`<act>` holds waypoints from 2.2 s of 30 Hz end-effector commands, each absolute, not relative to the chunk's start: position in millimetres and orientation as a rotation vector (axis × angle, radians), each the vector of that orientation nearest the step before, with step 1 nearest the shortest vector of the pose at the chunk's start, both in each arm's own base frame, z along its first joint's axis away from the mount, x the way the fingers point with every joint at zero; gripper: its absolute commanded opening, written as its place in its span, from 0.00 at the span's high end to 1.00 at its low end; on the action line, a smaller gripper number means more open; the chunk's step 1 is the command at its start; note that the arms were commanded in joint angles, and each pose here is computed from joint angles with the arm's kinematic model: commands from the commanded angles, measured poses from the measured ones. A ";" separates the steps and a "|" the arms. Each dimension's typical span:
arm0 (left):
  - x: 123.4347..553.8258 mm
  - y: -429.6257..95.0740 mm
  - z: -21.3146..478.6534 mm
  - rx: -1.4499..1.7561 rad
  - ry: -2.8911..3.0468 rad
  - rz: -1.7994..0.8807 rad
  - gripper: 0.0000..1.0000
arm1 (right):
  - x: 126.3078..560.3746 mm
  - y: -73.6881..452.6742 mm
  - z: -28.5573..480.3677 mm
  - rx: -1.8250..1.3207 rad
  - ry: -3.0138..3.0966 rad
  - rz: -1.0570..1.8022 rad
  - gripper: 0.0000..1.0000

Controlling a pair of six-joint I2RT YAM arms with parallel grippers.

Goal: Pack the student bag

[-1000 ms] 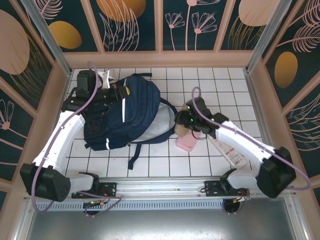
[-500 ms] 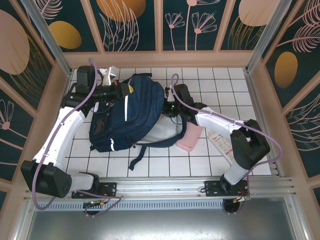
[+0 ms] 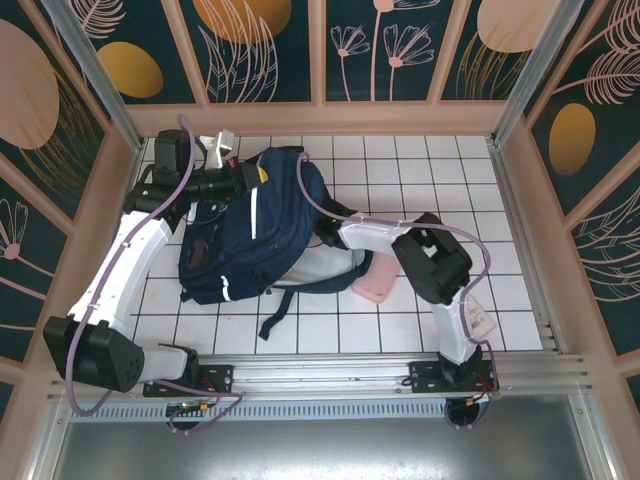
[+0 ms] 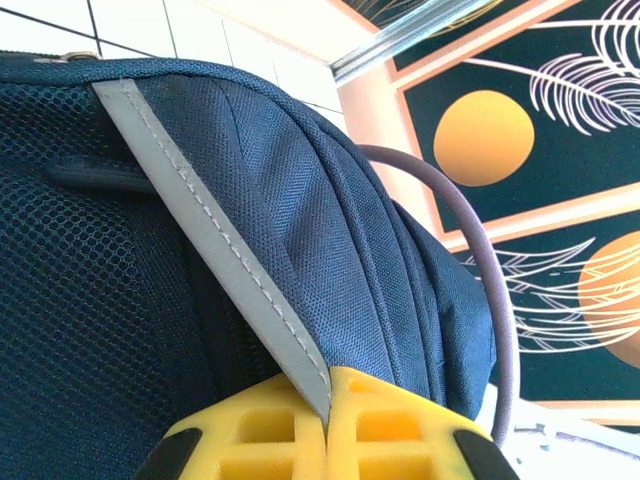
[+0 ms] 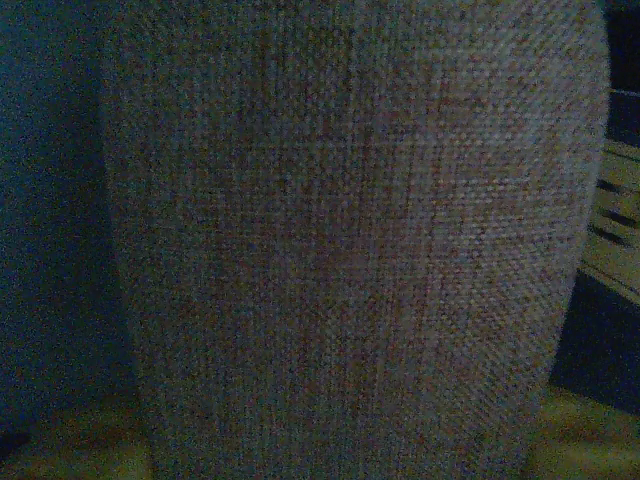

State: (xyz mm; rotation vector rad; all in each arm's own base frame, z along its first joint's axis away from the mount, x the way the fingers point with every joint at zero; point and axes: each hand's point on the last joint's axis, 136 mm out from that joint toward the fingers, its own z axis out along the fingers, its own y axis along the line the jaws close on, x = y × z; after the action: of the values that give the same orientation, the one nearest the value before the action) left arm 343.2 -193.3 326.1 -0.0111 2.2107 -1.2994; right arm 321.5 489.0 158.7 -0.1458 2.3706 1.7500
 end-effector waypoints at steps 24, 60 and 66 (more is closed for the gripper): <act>339.7 -177.9 411.9 0.130 1.873 -1.313 1.00 | 301.5 510.7 208.4 -0.377 2.181 1.662 0.01; 362.6 -153.8 362.4 -0.089 1.952 -1.224 1.00 | 317.7 320.5 180.5 -0.023 2.394 0.933 0.05; 373.4 -180.6 309.7 -0.133 2.067 -1.172 1.00 | 316.3 243.9 170.8 0.156 2.463 0.609 0.01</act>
State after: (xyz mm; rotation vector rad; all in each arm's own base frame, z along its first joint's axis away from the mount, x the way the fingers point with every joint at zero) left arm 359.3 -170.1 295.1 -0.1839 2.1627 -1.2256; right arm 321.9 300.5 193.8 0.0534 2.3803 0.8974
